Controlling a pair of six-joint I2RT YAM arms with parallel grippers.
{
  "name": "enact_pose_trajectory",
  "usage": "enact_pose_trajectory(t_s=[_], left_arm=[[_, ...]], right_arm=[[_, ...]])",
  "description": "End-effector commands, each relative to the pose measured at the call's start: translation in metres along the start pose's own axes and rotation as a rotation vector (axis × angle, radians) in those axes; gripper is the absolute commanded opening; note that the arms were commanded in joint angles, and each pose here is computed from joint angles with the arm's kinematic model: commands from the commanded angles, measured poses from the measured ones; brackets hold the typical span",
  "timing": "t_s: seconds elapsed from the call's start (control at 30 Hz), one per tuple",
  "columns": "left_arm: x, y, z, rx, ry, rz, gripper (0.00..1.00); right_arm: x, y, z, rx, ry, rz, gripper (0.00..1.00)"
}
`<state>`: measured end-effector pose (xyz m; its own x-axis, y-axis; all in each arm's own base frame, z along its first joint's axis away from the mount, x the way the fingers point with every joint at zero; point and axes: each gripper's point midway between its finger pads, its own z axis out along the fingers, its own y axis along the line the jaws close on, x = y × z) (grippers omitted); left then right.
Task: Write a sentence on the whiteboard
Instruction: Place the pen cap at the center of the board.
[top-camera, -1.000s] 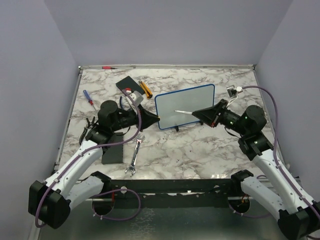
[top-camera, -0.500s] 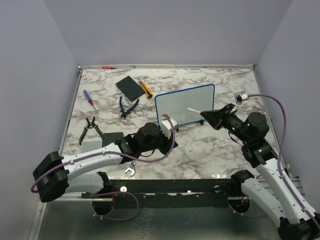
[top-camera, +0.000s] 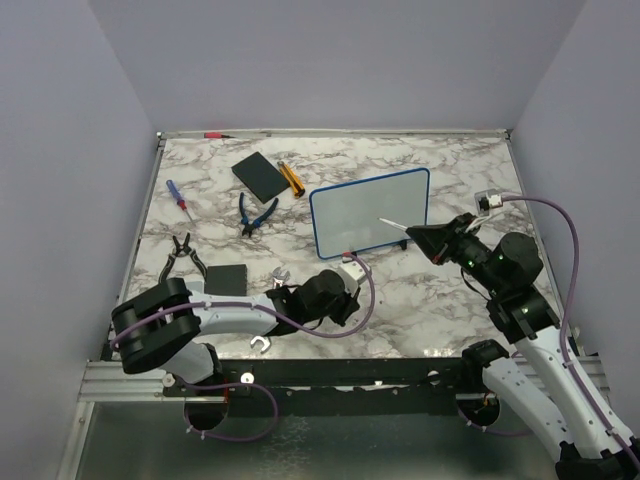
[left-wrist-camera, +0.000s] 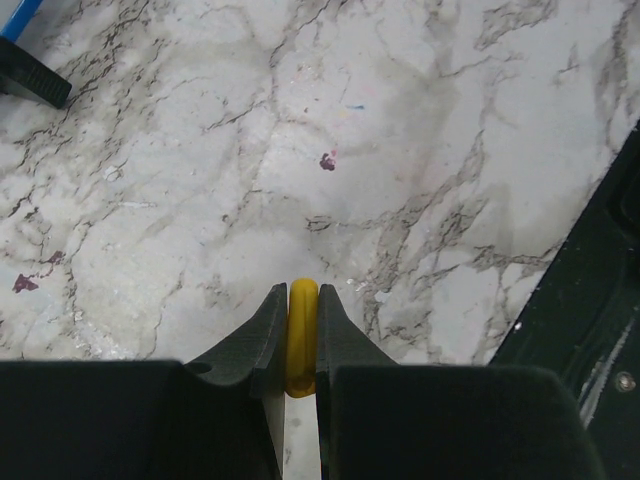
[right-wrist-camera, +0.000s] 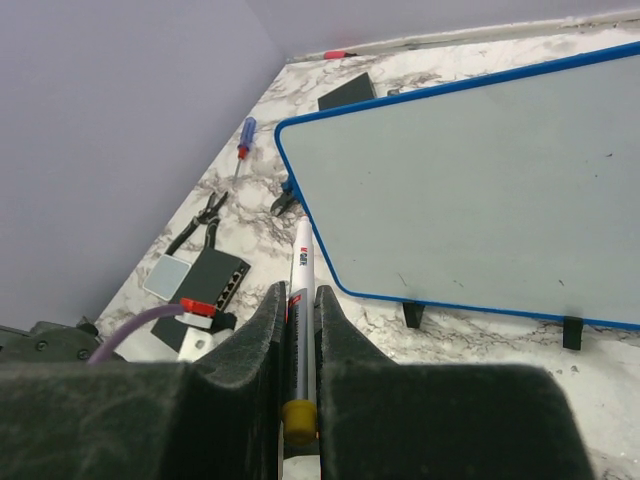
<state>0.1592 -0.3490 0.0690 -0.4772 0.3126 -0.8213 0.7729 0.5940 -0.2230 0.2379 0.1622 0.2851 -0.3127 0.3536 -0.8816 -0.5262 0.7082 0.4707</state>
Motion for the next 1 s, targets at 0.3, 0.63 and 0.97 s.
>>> enact_pose_trajectory(t_s=[0.3,0.63,0.97], left_arm=[[0.045,0.024,0.023,-0.117,0.069,0.003,0.07],[0.055,0.031,0.027,-0.144,0.097,0.024,0.25],[0.038,0.029,0.021,-0.149,0.050,0.005,0.64]], right_arm=[[0.018,-0.019,-0.004,0.085,0.050,0.024,0.01],[0.016,-0.023,-0.007,0.116,0.046,0.019,0.01],[0.015,-0.028,-0.009,0.145,0.046,0.002,0.01]])
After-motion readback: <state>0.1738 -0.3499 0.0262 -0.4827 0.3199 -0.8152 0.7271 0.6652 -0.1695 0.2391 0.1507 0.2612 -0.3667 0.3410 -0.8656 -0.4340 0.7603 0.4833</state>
